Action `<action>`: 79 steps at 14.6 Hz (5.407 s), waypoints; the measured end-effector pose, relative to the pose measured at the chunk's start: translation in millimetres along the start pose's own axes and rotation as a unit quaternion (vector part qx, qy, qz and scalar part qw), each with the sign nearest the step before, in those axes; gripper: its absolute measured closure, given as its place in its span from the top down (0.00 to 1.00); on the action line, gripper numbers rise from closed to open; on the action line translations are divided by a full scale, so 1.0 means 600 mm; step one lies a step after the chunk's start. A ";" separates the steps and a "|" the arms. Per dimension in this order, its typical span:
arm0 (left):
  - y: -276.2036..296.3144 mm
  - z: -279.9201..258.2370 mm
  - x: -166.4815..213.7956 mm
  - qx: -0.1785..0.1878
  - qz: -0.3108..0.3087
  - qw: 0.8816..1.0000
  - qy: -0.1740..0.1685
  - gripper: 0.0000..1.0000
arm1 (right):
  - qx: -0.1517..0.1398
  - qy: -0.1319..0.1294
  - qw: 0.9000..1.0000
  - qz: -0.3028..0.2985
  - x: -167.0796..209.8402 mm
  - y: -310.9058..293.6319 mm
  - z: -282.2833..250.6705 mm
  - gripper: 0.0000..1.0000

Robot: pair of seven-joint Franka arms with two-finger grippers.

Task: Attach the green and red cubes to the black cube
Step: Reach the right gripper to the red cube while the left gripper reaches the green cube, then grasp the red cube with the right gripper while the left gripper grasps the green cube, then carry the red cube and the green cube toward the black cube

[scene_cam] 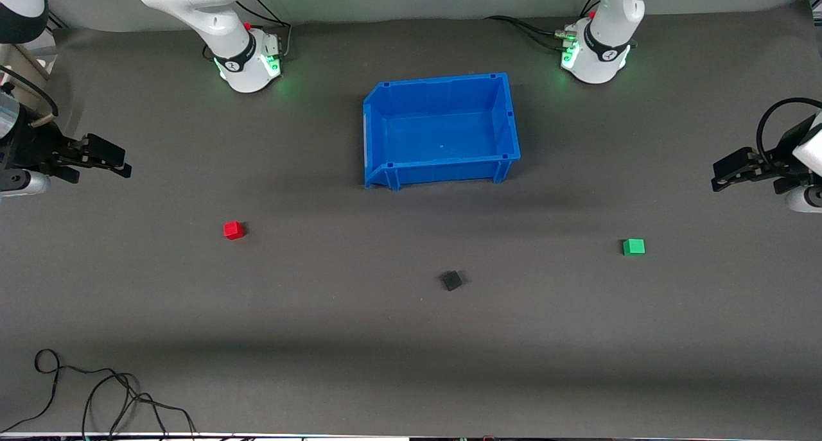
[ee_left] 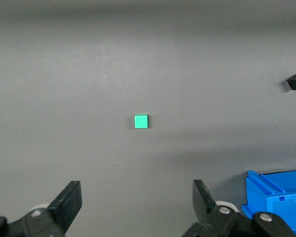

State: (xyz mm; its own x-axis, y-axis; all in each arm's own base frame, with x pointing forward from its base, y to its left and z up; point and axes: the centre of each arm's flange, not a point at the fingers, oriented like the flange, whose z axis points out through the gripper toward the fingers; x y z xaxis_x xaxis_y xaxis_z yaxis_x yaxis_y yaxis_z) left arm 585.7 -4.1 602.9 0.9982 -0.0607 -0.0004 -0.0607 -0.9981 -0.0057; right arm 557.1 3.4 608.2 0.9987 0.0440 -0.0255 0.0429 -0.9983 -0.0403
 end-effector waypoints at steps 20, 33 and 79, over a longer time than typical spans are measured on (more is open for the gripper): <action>-0.091 0.284 0.085 0.016 -0.398 0.914 -0.076 1.00 | -0.001 -0.039 0.999 -0.015 0.015 -0.029 0.080 1.00; -0.077 0.604 0.051 0.039 -0.664 0.743 -0.081 0.90 | -0.013 0.023 0.999 -0.033 0.000 -0.045 0.504 1.00; 0.190 0.533 0.170 -0.033 -0.736 0.673 -0.059 0.40 | 0.050 -0.016 0.997 0.061 0.002 0.002 0.649 0.40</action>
State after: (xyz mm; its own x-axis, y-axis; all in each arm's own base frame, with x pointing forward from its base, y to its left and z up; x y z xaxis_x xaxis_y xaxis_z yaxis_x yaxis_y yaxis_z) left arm 680.7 -122.3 282.7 -0.0308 0.9921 -0.1216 0.9988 0.0259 -0.0419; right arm 548.0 17.7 219.4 0.9949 -0.0744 -0.0677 -0.0830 -0.9873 -0.1352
